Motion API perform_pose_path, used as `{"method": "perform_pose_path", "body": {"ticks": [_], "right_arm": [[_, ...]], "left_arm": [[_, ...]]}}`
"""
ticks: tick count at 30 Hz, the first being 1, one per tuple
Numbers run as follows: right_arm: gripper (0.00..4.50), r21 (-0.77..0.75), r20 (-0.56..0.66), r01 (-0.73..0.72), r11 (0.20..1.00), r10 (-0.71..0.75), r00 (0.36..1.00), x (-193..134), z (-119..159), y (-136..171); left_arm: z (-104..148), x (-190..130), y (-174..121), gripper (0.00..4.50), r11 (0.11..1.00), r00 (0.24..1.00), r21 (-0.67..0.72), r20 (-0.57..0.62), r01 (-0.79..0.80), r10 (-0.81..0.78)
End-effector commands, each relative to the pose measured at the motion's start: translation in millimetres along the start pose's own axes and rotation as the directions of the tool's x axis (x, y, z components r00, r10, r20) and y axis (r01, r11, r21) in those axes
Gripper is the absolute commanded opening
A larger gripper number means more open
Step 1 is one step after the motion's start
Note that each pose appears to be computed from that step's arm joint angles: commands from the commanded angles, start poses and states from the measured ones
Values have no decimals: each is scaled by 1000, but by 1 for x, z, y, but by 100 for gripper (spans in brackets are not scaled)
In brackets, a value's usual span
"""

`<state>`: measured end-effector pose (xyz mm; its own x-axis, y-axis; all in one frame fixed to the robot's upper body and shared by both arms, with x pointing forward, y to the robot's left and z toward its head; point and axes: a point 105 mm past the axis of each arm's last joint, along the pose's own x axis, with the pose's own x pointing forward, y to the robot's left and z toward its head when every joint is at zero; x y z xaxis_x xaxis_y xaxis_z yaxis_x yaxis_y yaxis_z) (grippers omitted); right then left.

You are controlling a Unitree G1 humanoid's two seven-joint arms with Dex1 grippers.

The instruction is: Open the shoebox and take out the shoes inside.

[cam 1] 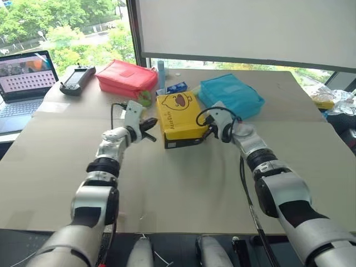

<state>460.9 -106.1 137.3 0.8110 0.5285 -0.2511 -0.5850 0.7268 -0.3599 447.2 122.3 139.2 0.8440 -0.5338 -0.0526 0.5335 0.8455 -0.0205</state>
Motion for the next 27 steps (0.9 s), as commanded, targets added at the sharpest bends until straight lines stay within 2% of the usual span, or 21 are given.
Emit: {"method": "perform_pose_path", "body": {"ticks": [1,4,8,12,17,23,27], "right_arm": [[5,-21,131,-83,996,85,988,6,34,14],[5,-30,183,-229,973,230,956,5,42,36],[5,-70,181,-364,929,371,911,-5,37,54],[5,-81,160,-494,865,501,851,-44,24,73],[5,-44,84,-510,859,512,855,-86,9,74],[5,31,-52,-545,838,546,836,-125,-29,80],[5,59,-141,-550,833,552,822,-143,-50,75]], "left_arm": [[10,6,-32,0,997,996,-7,43,75,-75],[-7,-6,-61,0,987,987,-9,-6,162,-162],[-17,-33,-64,0,984,983,-38,-63,172,-174],[-47,-73,-85,0,958,948,-131,-162,254,-273],[-52,-101,-110,0,929,915,-195,-198,315,-352],[-44,-115,-152,0,823,817,-284,-178,491,-549],[-43,-118,-145,0,827,806,-255,-210,501,-553]]}}
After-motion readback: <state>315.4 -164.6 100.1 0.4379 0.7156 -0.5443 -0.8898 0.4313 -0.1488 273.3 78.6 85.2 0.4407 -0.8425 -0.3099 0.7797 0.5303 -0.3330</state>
